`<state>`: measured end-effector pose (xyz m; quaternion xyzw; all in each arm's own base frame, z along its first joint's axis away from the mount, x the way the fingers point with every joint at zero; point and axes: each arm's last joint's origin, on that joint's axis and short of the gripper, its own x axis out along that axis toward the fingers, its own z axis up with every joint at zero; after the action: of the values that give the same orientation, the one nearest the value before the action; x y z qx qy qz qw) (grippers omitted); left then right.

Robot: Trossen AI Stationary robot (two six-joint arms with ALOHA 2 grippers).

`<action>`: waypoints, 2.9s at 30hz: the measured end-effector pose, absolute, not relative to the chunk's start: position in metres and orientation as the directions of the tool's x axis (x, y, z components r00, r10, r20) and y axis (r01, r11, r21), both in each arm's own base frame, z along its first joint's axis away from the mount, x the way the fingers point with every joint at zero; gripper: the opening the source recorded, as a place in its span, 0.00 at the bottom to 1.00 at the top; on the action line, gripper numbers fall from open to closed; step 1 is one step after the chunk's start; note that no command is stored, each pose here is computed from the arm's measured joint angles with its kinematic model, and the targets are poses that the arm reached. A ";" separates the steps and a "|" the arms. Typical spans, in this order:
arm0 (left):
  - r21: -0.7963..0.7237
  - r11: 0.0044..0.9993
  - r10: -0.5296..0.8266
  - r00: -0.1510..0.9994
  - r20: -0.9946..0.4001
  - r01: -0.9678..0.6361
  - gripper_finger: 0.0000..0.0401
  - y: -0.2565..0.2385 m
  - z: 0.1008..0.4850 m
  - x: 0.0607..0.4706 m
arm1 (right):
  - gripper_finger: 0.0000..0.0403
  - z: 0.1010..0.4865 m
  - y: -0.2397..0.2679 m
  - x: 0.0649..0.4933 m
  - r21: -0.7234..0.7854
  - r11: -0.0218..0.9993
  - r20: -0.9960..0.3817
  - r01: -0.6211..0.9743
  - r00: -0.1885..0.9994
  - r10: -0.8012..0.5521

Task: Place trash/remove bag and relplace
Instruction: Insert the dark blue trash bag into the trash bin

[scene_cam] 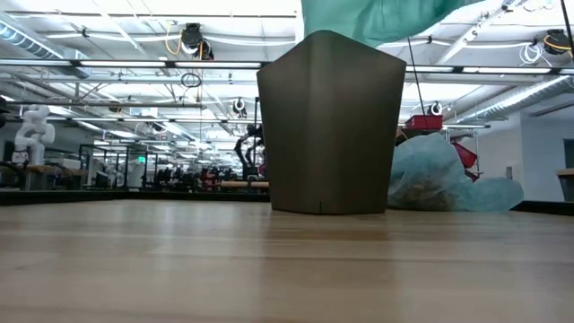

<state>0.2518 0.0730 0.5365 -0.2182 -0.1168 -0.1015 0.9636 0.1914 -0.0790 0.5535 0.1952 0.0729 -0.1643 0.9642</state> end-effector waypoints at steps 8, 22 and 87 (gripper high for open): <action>-0.379 0.898 -0.121 0.954 0.274 0.223 0.00 0.074 0.537 0.252 | 0.00 0.538 -0.095 0.239 0.340 0.910 -0.223 0.235 0.961 -0.165; -0.375 0.912 -0.061 0.958 0.280 0.167 0.00 0.086 0.538 0.247 | 0.00 0.563 -0.067 0.171 0.288 0.949 -0.125 -0.126 0.978 0.168; -0.322 0.911 -0.175 0.948 0.264 0.258 0.00 0.101 0.541 0.231 | 0.00 0.448 -0.074 0.323 -0.154 0.980 -0.631 0.124 0.751 -0.194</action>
<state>0.2308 0.1013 0.5409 -0.1790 -0.1157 -0.1114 0.9707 0.3226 -0.0744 0.4478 -0.0512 0.3426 -0.0851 0.9342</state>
